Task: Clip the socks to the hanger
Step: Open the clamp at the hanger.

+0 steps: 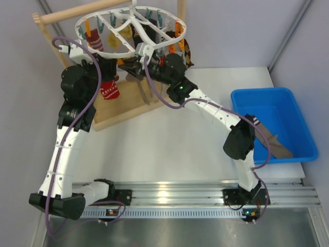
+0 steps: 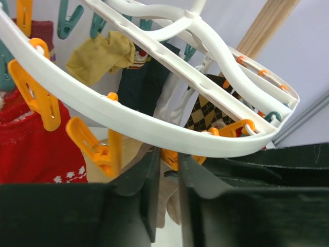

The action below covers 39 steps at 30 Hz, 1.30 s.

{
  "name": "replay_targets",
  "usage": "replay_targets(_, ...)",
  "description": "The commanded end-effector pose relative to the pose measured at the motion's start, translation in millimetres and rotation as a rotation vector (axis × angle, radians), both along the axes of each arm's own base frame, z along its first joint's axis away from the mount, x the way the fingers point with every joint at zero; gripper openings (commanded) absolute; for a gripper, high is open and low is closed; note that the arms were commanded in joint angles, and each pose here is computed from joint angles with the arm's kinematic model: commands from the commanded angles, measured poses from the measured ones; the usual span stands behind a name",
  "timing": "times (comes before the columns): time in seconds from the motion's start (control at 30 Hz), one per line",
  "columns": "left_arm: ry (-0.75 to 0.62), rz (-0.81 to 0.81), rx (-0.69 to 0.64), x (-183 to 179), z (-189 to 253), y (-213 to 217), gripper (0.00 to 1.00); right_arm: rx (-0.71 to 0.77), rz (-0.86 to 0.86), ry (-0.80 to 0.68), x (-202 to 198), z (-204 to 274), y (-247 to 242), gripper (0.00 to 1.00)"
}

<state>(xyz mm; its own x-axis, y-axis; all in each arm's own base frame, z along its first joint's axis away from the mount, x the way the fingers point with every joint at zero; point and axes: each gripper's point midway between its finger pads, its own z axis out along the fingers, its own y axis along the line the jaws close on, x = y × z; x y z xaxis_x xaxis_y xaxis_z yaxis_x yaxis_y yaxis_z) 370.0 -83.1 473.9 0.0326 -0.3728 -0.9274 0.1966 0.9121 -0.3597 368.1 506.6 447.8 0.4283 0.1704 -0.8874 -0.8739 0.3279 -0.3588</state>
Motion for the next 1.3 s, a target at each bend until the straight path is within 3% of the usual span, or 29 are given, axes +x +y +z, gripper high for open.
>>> replay_targets(0.0,-0.088,-0.110,-0.030,-19,29,-18,0.29,0.079,-0.008,-0.042,-7,36,-3,0.00)
replay_targets(0.03,-0.095,-0.110,-0.034,-23,30,-17,0.37,0.078,-0.010,-0.036,-7,36,-4,0.00)
replay_targets(0.13,-0.092,-0.114,-0.027,-28,27,-17,0.45,0.079,-0.002,-0.027,-9,36,-4,0.00)
replay_targets(0.37,-0.080,-0.160,-0.020,-34,24,-22,0.53,0.088,0.012,-0.017,-13,40,-5,0.00)
replay_targets(0.67,-0.056,-0.076,-0.080,-11,25,-12,0.53,0.095,0.046,-0.009,-23,43,-9,0.00)
replay_targets(1.07,-0.120,-0.053,-0.178,0,42,-11,0.40,0.084,0.063,-0.011,-29,38,-9,0.00)
replay_targets(1.27,-0.136,-0.065,-0.217,1,47,-13,0.45,0.064,0.076,-0.025,-36,33,-7,0.00)
